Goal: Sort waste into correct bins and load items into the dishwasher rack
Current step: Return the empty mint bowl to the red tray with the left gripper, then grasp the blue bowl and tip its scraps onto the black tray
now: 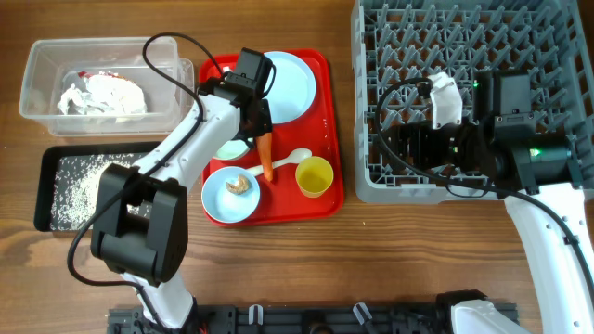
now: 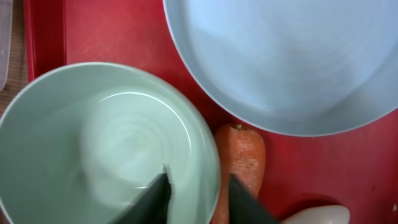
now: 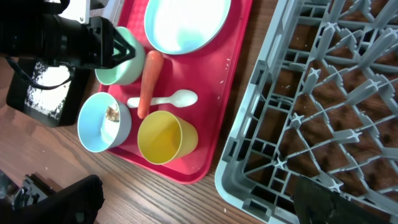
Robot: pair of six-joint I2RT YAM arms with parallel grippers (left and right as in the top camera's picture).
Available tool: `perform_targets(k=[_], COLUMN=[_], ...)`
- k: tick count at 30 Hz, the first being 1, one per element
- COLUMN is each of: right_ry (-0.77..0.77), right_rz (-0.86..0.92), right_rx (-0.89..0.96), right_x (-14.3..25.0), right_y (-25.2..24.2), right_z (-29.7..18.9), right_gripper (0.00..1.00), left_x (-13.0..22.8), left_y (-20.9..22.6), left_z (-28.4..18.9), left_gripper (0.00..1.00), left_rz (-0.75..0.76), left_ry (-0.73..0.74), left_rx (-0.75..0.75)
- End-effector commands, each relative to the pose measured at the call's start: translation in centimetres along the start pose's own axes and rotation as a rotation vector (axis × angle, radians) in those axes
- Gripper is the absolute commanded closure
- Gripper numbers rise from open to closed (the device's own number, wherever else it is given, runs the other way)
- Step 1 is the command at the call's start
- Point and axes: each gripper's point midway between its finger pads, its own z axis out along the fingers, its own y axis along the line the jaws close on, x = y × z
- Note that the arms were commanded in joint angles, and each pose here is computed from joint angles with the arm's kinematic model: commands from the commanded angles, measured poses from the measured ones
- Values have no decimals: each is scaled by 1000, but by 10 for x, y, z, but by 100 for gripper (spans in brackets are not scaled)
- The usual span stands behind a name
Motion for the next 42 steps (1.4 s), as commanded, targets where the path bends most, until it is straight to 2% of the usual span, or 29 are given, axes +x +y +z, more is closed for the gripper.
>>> perform_targets(k=[1,3,4,5,6,8,9,11,15,20,23,24,25,27,31,34,38,42], right_ry=[8,4,4,4,5,13,16,18,18,35,37,35,35,36,35,36,32,32], right_rz=[8,6,4,5,6,10,11,14,12,20,20,20,20,23,22,21,19,18], right_rx=[8,8,8,8,8,8,8,8,8,8,8,8,8,8,8,8,15,31], right_x=[1,0,0,0,0,2,3,4,4,8,8,8,8,8,8,8,7,7], right_y=[-2,-2,-2,-2,-2,-2,-2,-2,-2,-2,-2,-2,-2,-2,-2,-2,-3,-6], right_z=[3,3,3,3,3,3,3,3,3,3,3,3,3,3,3,3,3,3], right_gripper=[0,0,0,0,0,0,0,0,0,0,0,0,0,0,0,0,1,0], left_x=[-9,-18,-23,-24,-19,5,24,56,110,141,150,155,156,152,124,62,18,1], left_y=[3,5,6,5,-1,-9,-7,-4,-13,-6,-1,1,1,0,4,23,79,138], left_z=[-2,-25,-46,-68,-87,-103,-106,-102,-71,-36,-8,1,3,5,-14,-69,-111,-118], left_gripper=[34,25,25,27,37,43,44,43,41,44,57,64,77,96,96,96,96,96], left_rz=[-12,-20,-22,-20,-16,4,22,52,93,70,61,61,60,61,6,-57,-178,-275], left_ry=[-24,-15,-5,16,49,133,197,295,398,426,398,394,391,370,353,245,142,122], left_rx=[-13,-10,-15,0,40,84,58,5,-42,-73,-59,-56,-53,-51,-45,13,169,356])
